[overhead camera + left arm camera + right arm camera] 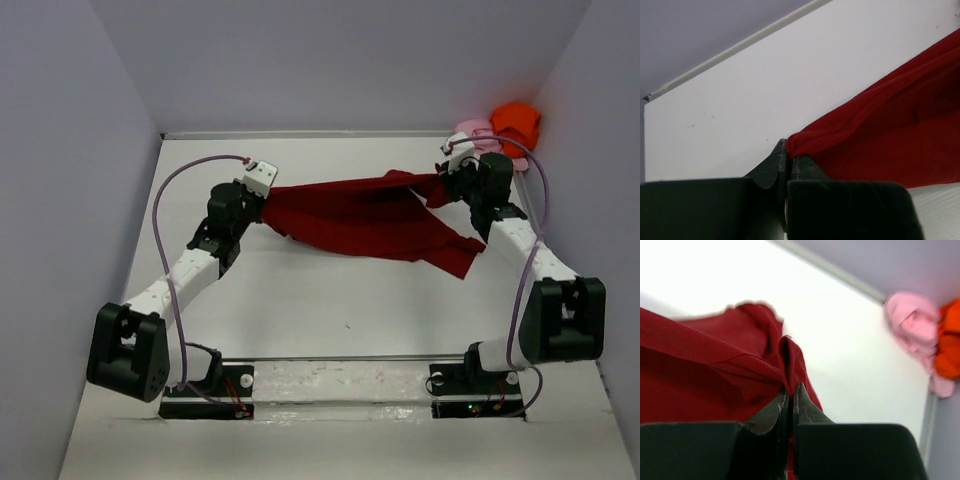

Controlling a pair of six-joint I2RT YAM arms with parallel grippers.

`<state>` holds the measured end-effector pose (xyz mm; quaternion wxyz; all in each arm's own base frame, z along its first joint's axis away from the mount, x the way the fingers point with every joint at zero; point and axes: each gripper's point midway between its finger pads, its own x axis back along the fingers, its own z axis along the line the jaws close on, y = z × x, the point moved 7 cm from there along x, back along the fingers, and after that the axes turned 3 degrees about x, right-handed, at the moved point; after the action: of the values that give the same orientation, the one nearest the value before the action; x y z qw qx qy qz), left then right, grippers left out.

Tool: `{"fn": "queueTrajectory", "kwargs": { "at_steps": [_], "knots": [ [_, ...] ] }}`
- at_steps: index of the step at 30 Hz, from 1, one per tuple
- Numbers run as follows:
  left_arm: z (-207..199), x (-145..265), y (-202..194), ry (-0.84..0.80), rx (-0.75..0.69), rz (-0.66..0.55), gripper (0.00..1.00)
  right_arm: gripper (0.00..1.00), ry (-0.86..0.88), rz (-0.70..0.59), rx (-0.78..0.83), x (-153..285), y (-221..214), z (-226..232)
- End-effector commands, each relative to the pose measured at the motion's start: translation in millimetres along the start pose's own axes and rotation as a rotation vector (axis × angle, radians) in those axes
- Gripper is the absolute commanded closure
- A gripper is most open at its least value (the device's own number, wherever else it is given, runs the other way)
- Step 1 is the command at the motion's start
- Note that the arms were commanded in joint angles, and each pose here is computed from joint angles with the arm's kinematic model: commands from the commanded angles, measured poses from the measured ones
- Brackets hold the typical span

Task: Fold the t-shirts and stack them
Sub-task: Flatten the tshirt out

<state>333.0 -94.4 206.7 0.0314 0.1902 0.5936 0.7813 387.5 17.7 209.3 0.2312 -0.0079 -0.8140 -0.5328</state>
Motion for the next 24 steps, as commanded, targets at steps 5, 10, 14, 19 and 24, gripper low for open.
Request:
{"fn": "queueTrajectory", "kwargs": {
  "at_steps": [5, 10, 14, 19, 24],
  "knots": [
    [62.5, 49.7, 109.8, 0.244, -0.068, -0.225, 1.00, 1.00, -0.264, -0.325, 0.026, 83.5, 84.5, -57.1],
    [81.2, 97.2, 151.9, 0.349, -0.075, -0.352, 1.00, 1.00, -0.305, -0.422, 0.025, 139.5, 123.7, -58.2],
    [84.3, 133.2, 172.3, 0.367, -0.057, -0.446, 1.00, 1.00, -0.332, -0.497, 0.029, 188.0, 148.3, -53.9],
    [85.0, 177.6, 185.8, 0.377, -0.045, -0.516, 1.00, 1.00, -0.351, -0.527, 0.030, 235.7, 164.8, -47.2],
    [80.6, 232.3, 200.7, 0.346, -0.011, -0.596, 1.00, 1.00, -0.390, -0.600, 0.014, 304.1, 183.9, -35.1]
  ]
}}
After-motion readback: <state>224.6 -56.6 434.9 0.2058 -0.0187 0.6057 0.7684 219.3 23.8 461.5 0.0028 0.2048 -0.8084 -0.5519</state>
